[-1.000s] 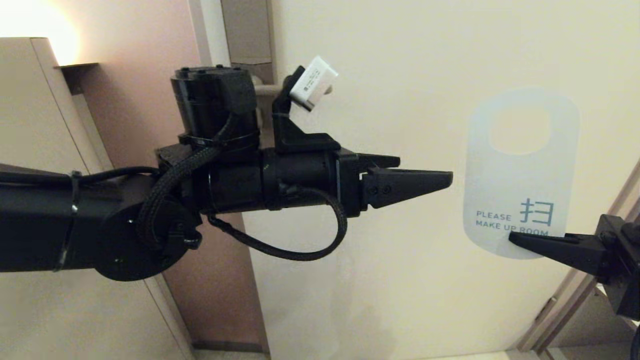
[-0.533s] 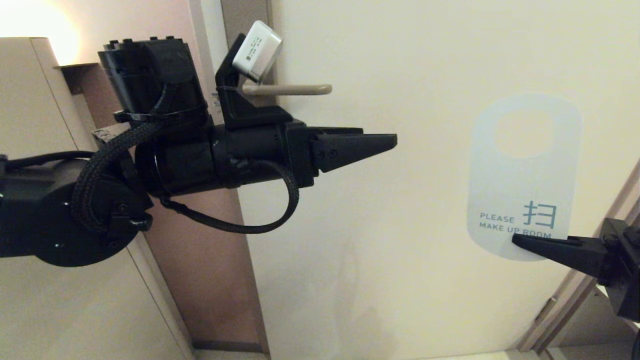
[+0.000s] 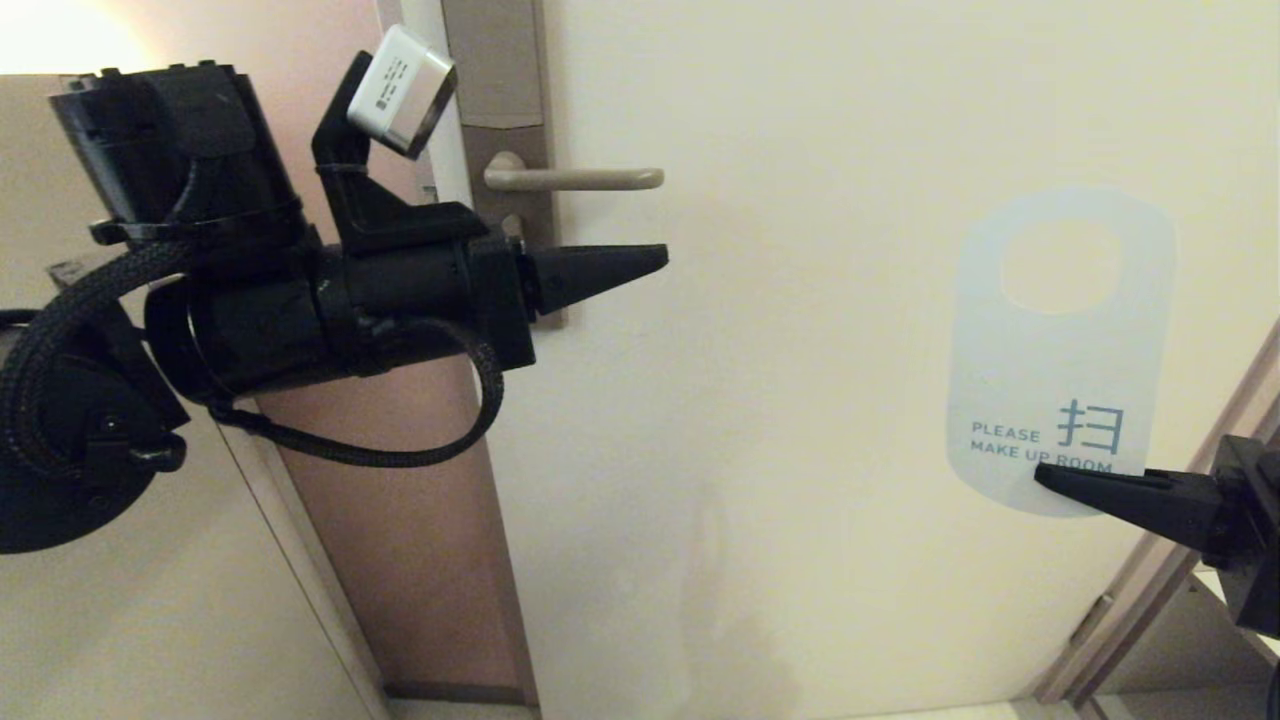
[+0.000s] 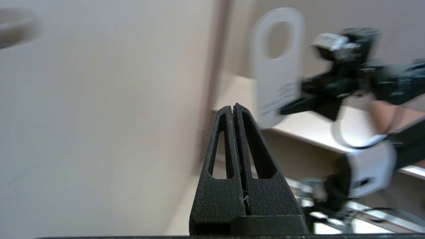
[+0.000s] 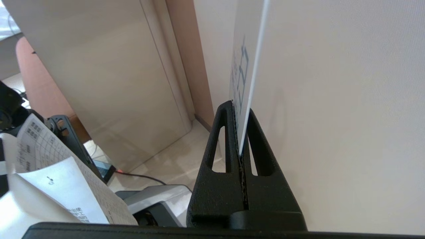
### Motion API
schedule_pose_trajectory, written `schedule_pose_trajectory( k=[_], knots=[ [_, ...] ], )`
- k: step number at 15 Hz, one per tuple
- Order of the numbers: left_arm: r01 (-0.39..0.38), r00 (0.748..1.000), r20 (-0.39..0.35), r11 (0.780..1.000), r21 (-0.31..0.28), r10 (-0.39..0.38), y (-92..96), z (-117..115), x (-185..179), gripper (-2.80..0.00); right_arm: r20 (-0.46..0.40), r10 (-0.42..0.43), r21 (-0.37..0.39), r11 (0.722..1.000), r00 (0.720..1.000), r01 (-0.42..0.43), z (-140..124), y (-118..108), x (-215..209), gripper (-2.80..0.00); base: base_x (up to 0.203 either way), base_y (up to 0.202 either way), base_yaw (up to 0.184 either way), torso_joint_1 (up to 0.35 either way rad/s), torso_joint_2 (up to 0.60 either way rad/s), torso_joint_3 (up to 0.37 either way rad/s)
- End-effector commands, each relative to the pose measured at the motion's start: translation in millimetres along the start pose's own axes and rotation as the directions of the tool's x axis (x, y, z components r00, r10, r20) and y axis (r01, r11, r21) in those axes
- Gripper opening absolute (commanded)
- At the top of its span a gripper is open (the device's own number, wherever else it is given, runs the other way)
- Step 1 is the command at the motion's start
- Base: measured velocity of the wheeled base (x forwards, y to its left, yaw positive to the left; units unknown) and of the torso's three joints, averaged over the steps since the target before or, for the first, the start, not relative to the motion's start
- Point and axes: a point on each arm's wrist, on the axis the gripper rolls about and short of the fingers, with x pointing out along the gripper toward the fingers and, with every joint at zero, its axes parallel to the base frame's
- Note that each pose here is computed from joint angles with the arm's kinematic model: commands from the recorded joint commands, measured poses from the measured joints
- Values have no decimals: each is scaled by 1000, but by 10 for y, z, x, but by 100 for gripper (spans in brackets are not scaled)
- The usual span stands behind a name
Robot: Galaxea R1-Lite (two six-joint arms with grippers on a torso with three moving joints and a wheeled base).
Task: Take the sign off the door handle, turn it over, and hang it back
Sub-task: Hang the sign back with the other side facing out
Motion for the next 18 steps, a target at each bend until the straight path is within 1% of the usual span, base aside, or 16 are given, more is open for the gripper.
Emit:
schedule_pose_trajectory(
  k=[1,5,7,8,10,11,12,13,15,18],
  knots=[
    [-37,999,16,999,22,36,-57,20,-184,-280,0,-3,2,1000,1000,3,-17,-4,-12,-280,0,0,0,0,0,0],
    [-87,996,14,996,22,87,-244,-90,-498,-280,-7,-14,11,1000,1000,14,-74,0,-40,-280,0,0,0,0,0,0],
    [-182,983,33,983,27,181,-289,-121,-585,-280,-2,-29,8,1000,1000,29,-56,-25,-49,-280,0,0,0,0,0,0],
    [-239,970,43,970,40,238,-303,-141,-622,-280,-1,-37,9,999,999,37,-56,-37,-55,-280,0,0,0,0,0,0],
    [-348,938,47,933,93,345,-338,-232,-712,-280,3,-56,9,998,998,56,-66,-35,-82,-280,0,0,0,0,0,0],
    [-386,923,44,915,116,383,-371,-290,-775,-280,8,-63,5,998,998,63,-62,-25,-97,-280,0,0,0,0,0,0],
    [-416,909,48,900,127,414,-416,-333,-860,-280,13,-71,3,998,997,71,-58,-25,-111,-280,0,0,0,0,0,0],
    [-450,893,50,884,129,447,-430,-378,-961,-280,19,-78,2,997,997,78,-50,-25,-127,-280,0,0,0,0,0,0],
    [-542,840,65,831,124,538,-404,-435,-1197,-280,28,-92,-3,996,995,93,-38,-25,-155,-280,0,0,0,0,0,0],
    [-628,778,58,771,110,626,-429,-603,-1455,-280,36,-98,-9,995,995,98,-43,-5,-182,-280,0,0,0,0,0,0]
  ],
)
